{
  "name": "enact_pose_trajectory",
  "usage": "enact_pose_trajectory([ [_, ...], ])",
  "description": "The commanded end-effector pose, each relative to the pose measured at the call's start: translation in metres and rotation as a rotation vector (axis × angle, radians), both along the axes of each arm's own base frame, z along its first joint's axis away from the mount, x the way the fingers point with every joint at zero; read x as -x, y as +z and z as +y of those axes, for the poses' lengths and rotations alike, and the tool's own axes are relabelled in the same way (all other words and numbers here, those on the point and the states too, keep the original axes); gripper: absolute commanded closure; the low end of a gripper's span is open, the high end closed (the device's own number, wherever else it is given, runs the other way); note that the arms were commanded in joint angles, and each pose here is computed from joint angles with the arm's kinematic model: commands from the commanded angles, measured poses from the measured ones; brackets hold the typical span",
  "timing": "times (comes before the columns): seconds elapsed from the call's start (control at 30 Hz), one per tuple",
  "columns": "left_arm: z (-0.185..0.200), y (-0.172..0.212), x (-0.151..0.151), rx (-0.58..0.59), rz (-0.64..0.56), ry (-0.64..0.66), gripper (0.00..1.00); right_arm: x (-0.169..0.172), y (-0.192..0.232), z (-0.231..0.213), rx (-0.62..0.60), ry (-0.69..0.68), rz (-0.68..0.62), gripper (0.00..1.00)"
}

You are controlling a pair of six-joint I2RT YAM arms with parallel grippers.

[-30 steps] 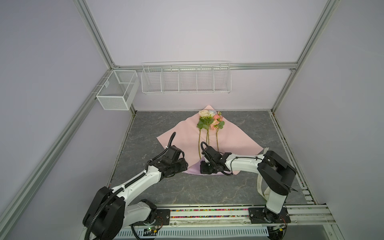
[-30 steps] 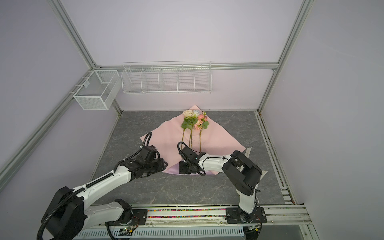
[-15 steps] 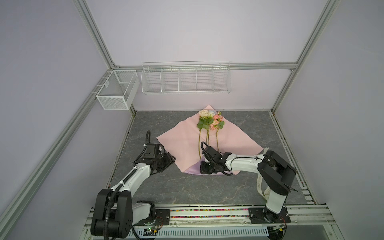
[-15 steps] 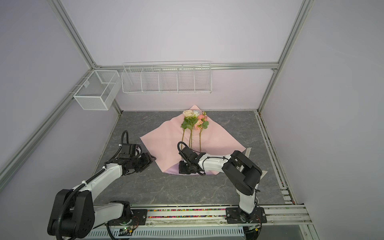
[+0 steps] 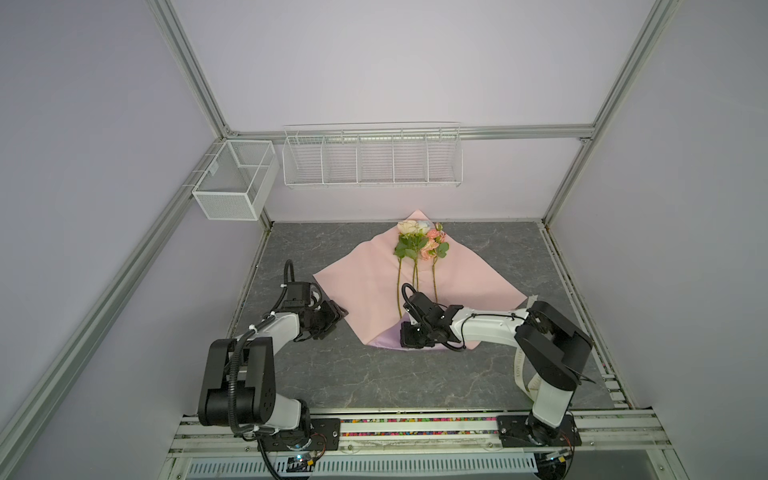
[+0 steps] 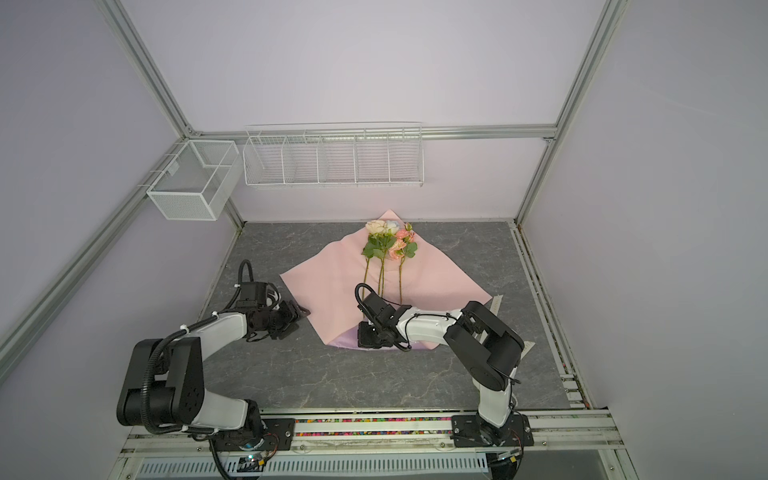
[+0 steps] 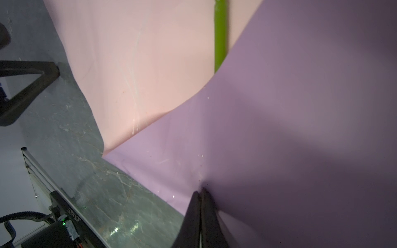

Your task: Tie the bouquet of fake flowers

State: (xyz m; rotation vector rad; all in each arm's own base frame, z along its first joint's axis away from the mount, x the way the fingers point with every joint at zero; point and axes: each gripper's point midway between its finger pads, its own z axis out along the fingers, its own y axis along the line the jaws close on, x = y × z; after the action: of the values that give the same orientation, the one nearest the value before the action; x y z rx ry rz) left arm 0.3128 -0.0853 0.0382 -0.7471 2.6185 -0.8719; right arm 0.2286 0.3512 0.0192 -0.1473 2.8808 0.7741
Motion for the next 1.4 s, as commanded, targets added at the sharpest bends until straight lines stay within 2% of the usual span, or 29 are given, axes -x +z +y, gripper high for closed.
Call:
enact_pose_trajectory([
  [0.0,0.019,0.000,-0.020,-0.060,-0.021,0.024,0.37,0.011,-0.018,-0.015,0.082,0.000,0.055,0.91],
  [0.1,0.028,-0.003,-0.035,-0.096,-0.013,0.025,0.37,0.010,-0.018,-0.015,0.082,0.000,0.053,0.91],
  [0.27,0.033,-0.012,-0.057,-0.083,0.003,0.048,0.38,0.010,-0.019,-0.014,0.089,0.011,0.056,0.91],
  [0.57,0.014,-0.033,-0.076,0.086,0.018,0.058,0.41,0.008,-0.017,-0.013,0.093,0.017,0.053,0.91],
  [0.9,-0.002,-0.032,-0.069,0.193,0.017,0.045,0.42,0.008,-0.018,-0.015,0.102,0.013,0.052,0.91],
  [1.37,-0.040,-0.034,-0.024,0.267,0.029,0.067,0.41,0.007,-0.017,-0.017,0.102,0.007,0.049,0.91],
])
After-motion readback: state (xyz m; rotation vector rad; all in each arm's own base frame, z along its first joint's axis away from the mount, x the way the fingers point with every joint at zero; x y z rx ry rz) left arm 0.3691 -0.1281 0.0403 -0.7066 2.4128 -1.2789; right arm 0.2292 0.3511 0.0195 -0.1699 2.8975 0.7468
